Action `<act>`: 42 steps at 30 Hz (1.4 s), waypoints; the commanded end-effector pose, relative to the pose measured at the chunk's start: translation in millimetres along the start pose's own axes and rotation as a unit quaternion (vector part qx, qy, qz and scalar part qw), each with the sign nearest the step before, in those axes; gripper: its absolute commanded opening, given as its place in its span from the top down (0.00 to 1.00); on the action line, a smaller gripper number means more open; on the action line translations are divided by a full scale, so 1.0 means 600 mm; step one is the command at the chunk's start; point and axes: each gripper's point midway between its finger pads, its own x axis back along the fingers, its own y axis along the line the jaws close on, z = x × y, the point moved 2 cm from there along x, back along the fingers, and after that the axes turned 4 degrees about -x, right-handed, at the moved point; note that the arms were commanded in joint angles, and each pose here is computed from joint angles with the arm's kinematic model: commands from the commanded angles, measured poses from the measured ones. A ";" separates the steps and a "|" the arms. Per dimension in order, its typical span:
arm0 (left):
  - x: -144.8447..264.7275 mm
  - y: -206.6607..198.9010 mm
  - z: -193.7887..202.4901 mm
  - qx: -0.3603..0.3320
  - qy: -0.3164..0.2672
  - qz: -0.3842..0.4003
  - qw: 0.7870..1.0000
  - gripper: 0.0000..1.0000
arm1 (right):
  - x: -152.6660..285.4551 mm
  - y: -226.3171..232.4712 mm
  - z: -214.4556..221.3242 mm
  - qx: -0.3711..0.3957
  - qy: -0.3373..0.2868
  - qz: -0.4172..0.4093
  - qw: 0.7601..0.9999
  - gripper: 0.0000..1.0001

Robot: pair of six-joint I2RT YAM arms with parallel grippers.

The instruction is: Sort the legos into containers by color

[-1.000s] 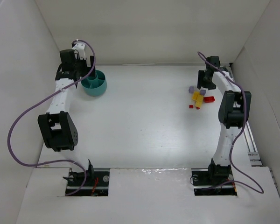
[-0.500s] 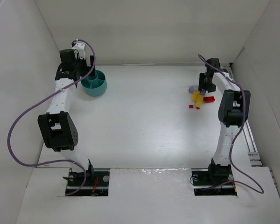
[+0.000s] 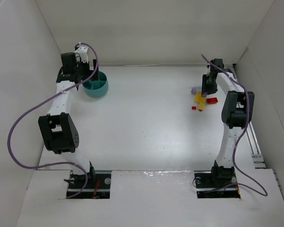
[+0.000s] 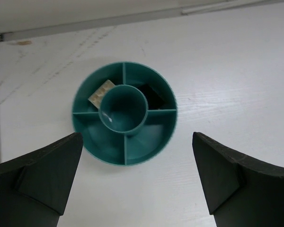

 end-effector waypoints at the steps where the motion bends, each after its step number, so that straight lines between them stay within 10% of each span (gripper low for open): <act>1: 0.040 -0.040 -0.044 -0.003 -0.046 0.083 0.995 0.00 | 0.096 0.040 -0.052 -0.017 -0.037 -0.088 0.995 0.79; 18: 0.138 -0.241 0.001 -0.137 -0.134 0.423 0.886 0.24 | 0.410 0.441 -0.040 0.023 0.005 -0.528 0.849 0.80; 25: 0.183 -0.297 -0.012 -0.195 -0.249 0.430 0.845 0.27 | 0.447 0.510 -0.008 0.073 0.040 -0.599 0.796 0.79; 42: 0.191 -0.366 -0.029 -0.225 -0.316 0.431 0.815 0.34 | 0.505 0.605 0.082 0.147 0.094 -0.663 0.728 0.80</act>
